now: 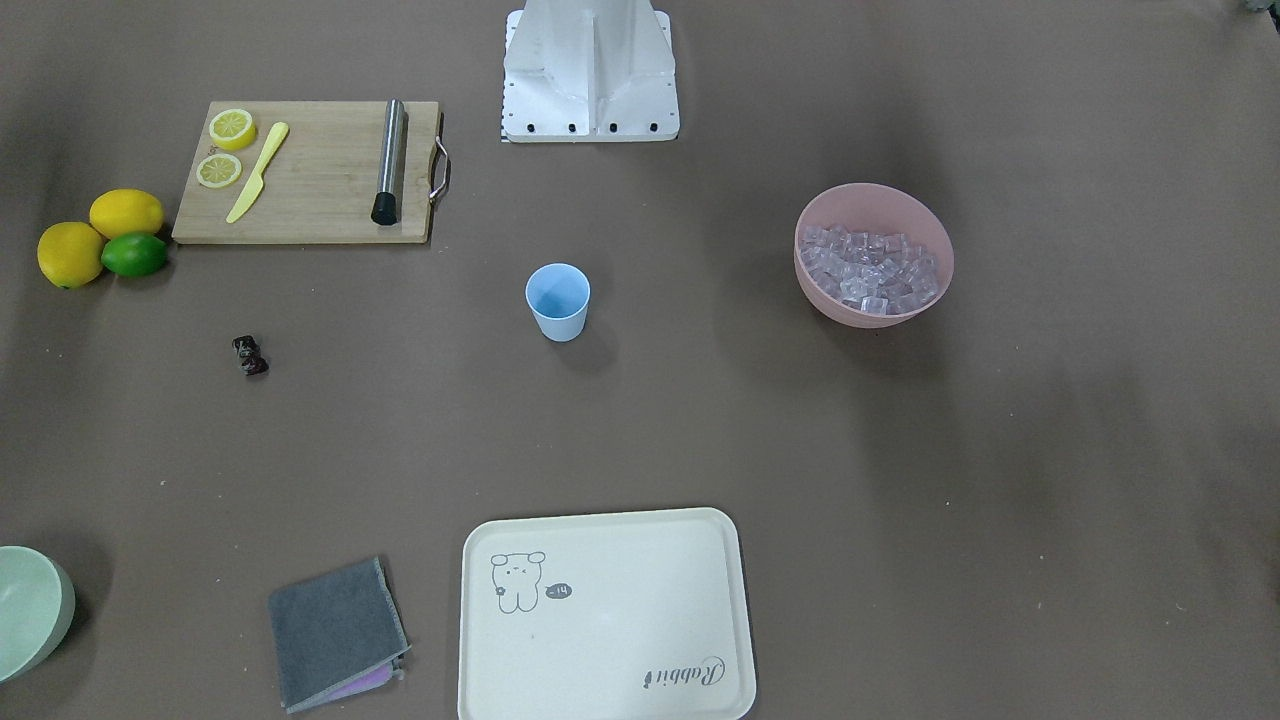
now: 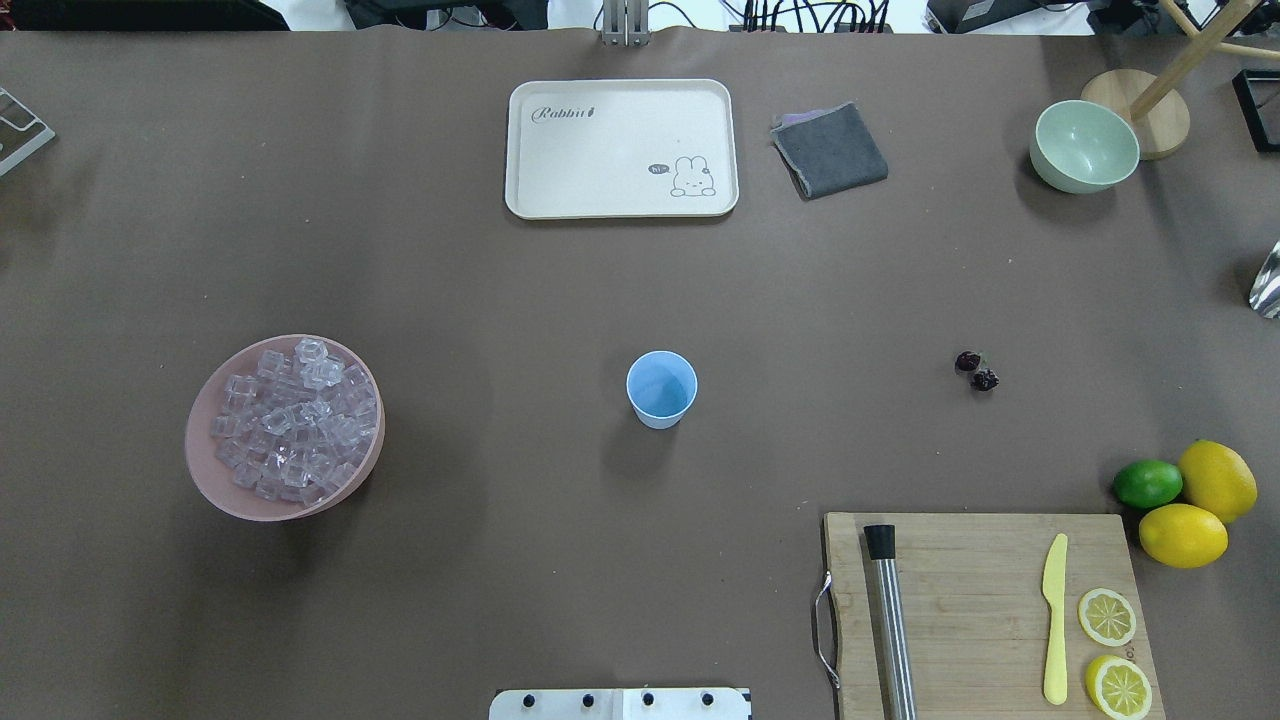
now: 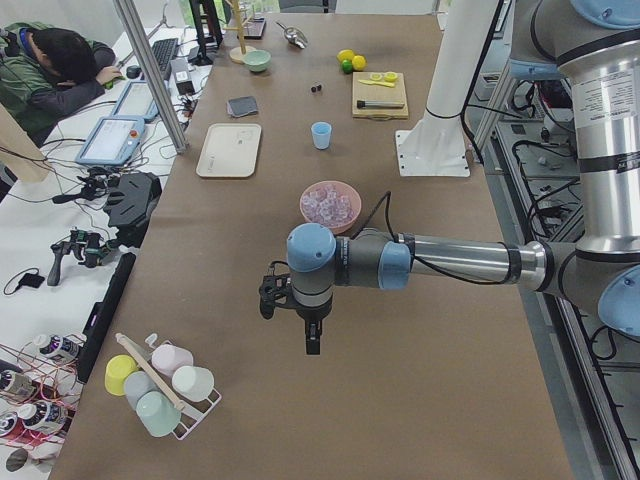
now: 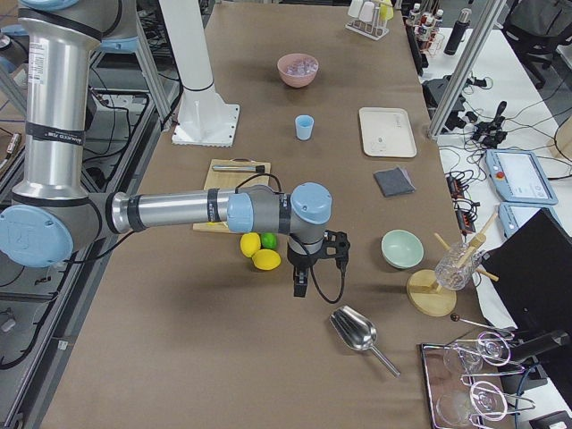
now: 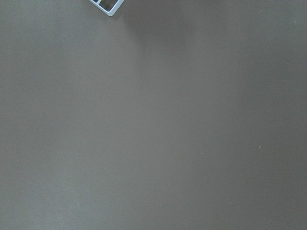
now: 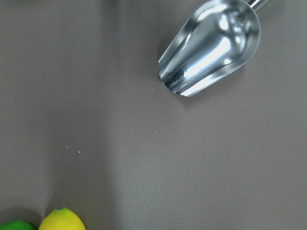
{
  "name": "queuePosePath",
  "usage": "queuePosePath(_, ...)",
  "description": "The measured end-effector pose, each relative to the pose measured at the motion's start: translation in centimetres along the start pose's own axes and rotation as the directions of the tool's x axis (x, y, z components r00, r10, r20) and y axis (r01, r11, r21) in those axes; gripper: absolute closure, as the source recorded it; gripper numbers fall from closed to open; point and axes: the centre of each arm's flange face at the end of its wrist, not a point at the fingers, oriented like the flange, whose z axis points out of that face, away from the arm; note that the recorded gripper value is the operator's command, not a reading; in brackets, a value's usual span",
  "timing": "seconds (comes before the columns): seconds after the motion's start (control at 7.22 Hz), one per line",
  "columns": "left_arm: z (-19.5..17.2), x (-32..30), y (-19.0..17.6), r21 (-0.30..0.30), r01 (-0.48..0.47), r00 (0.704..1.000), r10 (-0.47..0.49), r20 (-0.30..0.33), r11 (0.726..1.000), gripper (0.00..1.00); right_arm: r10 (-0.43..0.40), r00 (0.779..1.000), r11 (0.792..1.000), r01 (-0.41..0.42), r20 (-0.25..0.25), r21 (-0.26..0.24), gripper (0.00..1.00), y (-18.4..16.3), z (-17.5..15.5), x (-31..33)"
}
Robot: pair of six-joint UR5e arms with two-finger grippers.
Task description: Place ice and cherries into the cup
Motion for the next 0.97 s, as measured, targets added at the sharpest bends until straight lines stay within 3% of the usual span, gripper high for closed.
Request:
queuePosePath(0.69, -0.3, 0.3, -0.3, 0.033, -0.030, 1.000, 0.030, -0.003, 0.999, 0.01, -0.049, 0.998, 0.992, 0.054, -0.048, 0.112, 0.00, -3.4, -4.4, -1.9)
queuePosePath(0.97, -0.6, 0.6, -0.8, 0.074, -0.063, 0.998, 0.063, -0.005, 0.995, 0.01, -0.057, 0.997, 0.989, 0.063, -0.053, 0.133, 0.00, -3.0, -4.5, -1.3)
